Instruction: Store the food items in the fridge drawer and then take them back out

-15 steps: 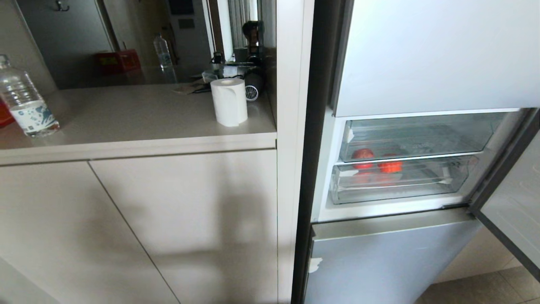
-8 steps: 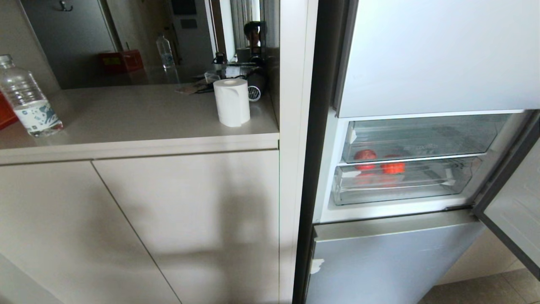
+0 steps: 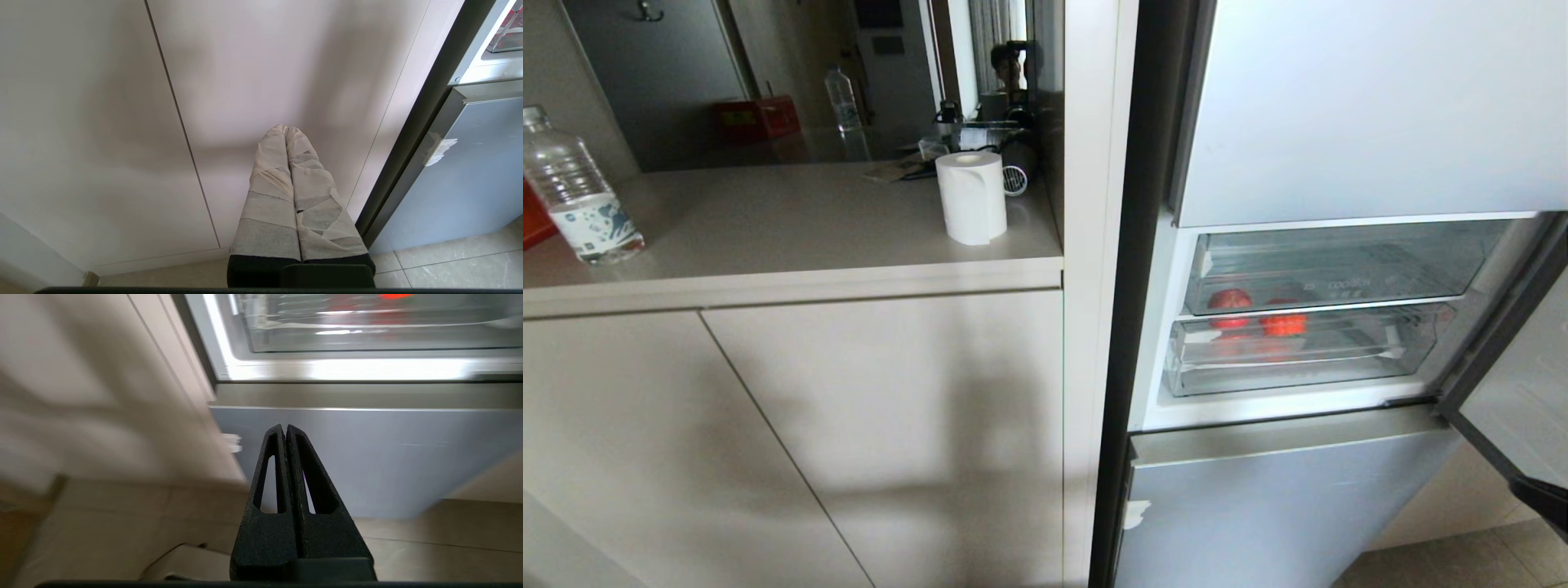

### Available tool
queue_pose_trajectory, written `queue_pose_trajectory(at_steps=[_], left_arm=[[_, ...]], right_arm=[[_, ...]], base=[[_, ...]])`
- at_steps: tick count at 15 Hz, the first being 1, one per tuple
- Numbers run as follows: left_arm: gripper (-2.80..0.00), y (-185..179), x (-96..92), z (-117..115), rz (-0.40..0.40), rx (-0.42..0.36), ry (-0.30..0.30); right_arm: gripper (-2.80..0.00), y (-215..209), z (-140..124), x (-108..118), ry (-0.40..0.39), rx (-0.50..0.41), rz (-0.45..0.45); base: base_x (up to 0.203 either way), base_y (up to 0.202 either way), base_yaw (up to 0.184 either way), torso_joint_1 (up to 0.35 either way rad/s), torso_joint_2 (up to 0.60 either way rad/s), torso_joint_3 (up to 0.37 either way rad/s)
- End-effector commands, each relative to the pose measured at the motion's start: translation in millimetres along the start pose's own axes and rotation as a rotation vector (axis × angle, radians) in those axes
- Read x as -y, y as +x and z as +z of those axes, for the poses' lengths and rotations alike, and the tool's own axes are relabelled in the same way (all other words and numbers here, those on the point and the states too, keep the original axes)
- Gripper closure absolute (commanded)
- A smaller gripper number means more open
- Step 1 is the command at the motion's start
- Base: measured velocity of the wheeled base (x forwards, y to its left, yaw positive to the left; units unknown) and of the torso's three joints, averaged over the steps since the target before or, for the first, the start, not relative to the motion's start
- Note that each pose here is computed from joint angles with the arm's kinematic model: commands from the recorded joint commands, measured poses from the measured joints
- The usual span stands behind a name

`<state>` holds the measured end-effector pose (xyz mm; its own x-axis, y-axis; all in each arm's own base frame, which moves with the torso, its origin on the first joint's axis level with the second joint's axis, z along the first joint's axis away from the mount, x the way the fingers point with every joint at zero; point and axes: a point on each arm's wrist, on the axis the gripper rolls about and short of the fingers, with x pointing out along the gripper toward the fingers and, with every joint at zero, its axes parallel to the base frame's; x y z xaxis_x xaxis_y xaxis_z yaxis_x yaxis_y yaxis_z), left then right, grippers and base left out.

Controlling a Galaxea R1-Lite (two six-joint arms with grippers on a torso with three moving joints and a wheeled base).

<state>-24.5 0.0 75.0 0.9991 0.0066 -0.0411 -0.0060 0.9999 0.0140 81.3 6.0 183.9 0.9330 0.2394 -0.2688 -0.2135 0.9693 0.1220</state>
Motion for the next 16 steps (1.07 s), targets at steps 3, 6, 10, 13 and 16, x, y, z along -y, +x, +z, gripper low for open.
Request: queue_pose_trajectory(at_steps=[3,6,10,13,16], left_arm=[[0.00,0,0.0,0,0.000,-0.002,0.001],[0.00,0,0.0,0,0.001,-0.002,0.000],[0.00,0,0.0,0,0.001,-0.002,0.001],[0.00,0,0.0,0,0.001,-0.002,0.000],[0.00,0,0.0,0,0.001,-0.002,0.000]], right_arm=[[0.00,126,-5,25,0.112,-0.270,0.081],[0.00,172,-22,33,0.113,-0.249,0.120],[-2.80,212,-46,33,0.076,-0.204,0.152],[-2.80,238,-55,11,0.004,-0.090,0.119],[-2.80,254,-59,-2,-0.032,0.086,0.063]], base=[[0.000,0.000,0.000,0.000,0.00,0.000],[0.000,0.000,0.000,0.000,0.00,0.000],[0.000,0.000,0.000,0.000,0.00,0.000],[0.000,0.000,0.000,0.000,0.00,0.000],[0.000,0.000,0.000,0.000,0.00,0.000]])
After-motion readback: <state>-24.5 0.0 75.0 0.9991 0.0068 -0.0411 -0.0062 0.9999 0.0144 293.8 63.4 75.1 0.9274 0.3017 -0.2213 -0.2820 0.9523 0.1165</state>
